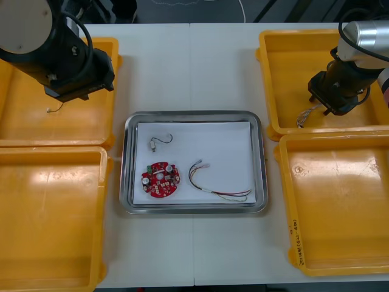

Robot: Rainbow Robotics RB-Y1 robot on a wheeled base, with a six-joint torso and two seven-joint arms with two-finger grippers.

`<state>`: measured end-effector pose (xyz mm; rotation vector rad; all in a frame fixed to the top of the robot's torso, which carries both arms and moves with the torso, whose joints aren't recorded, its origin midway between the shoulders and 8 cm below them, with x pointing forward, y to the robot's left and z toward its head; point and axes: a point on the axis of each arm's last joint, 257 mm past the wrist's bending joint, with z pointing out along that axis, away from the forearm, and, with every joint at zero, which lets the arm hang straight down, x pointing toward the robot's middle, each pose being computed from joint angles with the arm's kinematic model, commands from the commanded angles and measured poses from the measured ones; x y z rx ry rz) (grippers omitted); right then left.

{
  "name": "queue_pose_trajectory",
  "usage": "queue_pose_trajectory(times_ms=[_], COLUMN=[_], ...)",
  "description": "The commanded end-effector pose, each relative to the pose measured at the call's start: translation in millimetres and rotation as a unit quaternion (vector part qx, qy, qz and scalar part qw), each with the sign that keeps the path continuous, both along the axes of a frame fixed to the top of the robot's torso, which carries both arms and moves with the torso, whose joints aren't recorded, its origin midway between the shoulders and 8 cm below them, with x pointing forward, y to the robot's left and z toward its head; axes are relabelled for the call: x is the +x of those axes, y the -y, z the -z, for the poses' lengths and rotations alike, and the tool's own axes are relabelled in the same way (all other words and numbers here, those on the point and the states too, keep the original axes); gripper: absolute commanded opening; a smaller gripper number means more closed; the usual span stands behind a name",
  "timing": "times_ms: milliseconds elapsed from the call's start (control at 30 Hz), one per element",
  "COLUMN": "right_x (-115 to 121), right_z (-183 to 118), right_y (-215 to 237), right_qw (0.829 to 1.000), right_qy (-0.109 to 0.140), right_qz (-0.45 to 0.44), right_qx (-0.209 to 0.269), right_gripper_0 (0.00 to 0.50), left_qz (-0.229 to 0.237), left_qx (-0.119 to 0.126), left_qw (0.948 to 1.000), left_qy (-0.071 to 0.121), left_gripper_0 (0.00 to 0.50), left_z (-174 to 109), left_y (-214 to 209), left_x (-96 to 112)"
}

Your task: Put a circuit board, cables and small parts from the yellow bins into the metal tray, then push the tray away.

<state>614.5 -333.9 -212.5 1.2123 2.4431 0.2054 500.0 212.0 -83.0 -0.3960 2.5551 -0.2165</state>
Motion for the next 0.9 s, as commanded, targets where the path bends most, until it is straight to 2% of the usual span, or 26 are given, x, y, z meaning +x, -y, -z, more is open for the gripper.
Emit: queue_pose_trajectory(times_ms=[33,200,500,633,900], right_x=[14.1,11.8,4.0,4.0,3.1], right_z=[-45.6,-43.4,-23.7,-19.8,-10.9], right_y=[-3.2,-8.7,-16.9,-20.8,-22.4], right_qw=[0.999,0.999,0.998,0.998,0.998], right_qy=[0.029,0.024,0.004,0.005,0.003], right_qz=[-0.031,-0.042,-0.057,-0.059,-0.065], right_qx=[0.01,0.014,0.021,0.03,0.025], right_gripper_0=[0.472,0.473,0.472,0.471,0.471], left_qz=[-0.002,-0.023,-0.047,-0.037,-0.015], left_qx=[0.022,0.03,0.029,0.045,0.047], left_qw=[0.9994,0.9992,0.9984,0.9979,0.9988], left_qy=[0.028,0.017,-0.014,-0.028,-0.001], left_gripper_0=[0.5,0.5,0.5,0.5,0.5], left_z=[-40.1,-47.3,-57.9,-53.2,-49.3], left_y=[-34.0,-60.0,-102.1,-120.4,-136.3], left_x=[12.1,18.5,21.1,22.0,48.9])
